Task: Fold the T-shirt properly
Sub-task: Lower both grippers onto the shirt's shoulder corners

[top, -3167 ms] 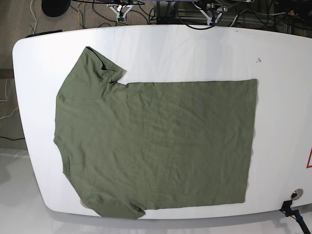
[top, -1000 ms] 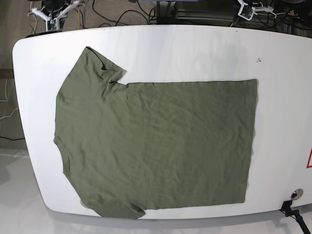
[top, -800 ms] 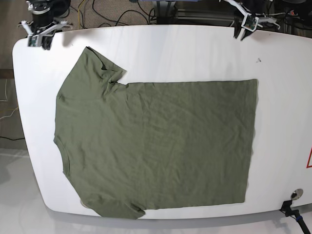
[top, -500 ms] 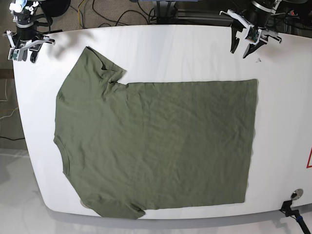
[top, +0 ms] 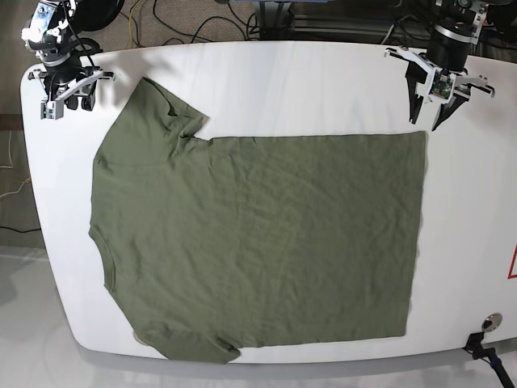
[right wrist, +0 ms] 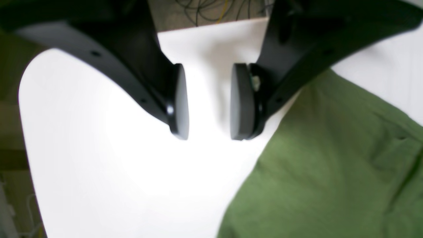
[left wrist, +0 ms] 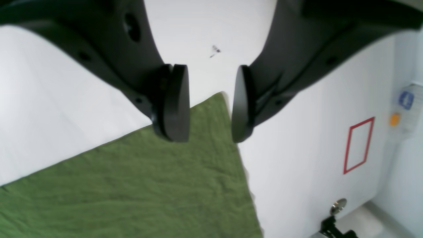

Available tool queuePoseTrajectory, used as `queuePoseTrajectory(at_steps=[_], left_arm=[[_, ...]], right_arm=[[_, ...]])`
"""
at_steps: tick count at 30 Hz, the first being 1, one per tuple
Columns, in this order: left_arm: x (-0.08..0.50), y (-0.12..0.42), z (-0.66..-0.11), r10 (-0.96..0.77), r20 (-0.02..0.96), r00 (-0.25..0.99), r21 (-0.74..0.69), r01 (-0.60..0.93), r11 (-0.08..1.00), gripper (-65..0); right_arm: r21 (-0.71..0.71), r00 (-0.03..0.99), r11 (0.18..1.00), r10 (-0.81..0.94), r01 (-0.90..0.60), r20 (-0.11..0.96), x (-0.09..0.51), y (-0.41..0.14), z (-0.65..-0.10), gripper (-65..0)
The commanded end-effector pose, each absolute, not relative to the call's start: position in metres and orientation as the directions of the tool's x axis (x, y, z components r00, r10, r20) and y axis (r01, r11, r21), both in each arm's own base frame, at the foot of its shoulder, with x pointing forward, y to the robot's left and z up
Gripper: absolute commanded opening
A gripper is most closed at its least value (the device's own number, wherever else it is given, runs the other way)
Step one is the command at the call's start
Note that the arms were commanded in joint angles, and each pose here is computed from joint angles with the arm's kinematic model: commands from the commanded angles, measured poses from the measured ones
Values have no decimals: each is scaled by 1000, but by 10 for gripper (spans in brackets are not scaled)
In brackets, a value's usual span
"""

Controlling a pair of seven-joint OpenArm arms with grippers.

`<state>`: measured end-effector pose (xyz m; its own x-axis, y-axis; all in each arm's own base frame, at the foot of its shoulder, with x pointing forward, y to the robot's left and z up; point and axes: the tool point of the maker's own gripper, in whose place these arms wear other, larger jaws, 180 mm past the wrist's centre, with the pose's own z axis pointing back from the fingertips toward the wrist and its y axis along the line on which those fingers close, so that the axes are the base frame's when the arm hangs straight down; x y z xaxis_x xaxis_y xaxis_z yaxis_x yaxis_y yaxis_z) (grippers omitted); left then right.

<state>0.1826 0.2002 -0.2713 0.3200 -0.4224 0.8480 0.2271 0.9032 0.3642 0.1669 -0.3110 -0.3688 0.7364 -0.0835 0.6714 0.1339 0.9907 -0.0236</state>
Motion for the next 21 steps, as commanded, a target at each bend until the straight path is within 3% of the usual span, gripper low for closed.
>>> queuePoseTrajectory(at_steps=[1, 14, 21], left_arm=[[185, 202, -258, -446, 846, 291, 396, 217, 892, -457], [187, 223, -249, -536, 792, 292, 504, 182, 844, -449], [201, 237, -258, -522, 796, 308, 503, 143, 852, -441]], right_arm=[[-37, 725, 992, -65, 123, 686, 170, -314, -362, -434], [-29, 727, 993, -63, 113, 683, 175, -311, -364, -398], [-18, 757, 1000, 15, -4, 653, 183, -285, -374, -406]])
